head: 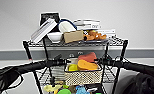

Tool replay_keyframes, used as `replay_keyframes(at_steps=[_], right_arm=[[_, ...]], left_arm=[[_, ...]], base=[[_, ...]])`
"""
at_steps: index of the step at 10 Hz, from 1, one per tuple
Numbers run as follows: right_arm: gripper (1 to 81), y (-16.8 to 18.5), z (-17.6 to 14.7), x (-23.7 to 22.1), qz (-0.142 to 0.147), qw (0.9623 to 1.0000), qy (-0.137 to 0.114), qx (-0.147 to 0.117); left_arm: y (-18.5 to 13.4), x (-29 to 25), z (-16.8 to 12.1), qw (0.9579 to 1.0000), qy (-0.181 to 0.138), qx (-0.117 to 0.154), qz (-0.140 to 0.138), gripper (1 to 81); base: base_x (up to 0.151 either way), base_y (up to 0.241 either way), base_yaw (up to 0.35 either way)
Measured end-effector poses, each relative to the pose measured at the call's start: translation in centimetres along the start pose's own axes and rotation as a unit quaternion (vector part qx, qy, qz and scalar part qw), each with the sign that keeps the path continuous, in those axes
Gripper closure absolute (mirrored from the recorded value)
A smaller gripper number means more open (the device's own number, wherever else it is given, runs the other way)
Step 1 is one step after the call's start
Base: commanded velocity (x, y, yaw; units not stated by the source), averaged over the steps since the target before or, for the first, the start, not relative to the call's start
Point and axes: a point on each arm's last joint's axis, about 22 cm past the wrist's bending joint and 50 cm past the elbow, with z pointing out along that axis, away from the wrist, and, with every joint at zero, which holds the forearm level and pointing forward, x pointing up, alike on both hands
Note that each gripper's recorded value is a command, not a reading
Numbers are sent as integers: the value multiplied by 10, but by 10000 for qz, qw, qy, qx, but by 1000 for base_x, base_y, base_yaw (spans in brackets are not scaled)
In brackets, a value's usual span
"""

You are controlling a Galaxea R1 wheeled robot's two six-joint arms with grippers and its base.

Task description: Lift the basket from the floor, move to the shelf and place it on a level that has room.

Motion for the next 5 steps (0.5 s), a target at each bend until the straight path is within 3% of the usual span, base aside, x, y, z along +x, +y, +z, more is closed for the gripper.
replay_keyframes(at_steps=[3, 5], right_arm=[[10, 3, -35, -12, 44, 9999, -117, 106], [10, 5, -64, -11, 63, 9998, -9, 187]], left_arm=[[-5, -4, -30, 10000, -20, -44, 12, 10], [-11, -4, -54, 10000, 4, -38, 20, 10]], base=[[0, 0, 0], [0, 0, 0]])
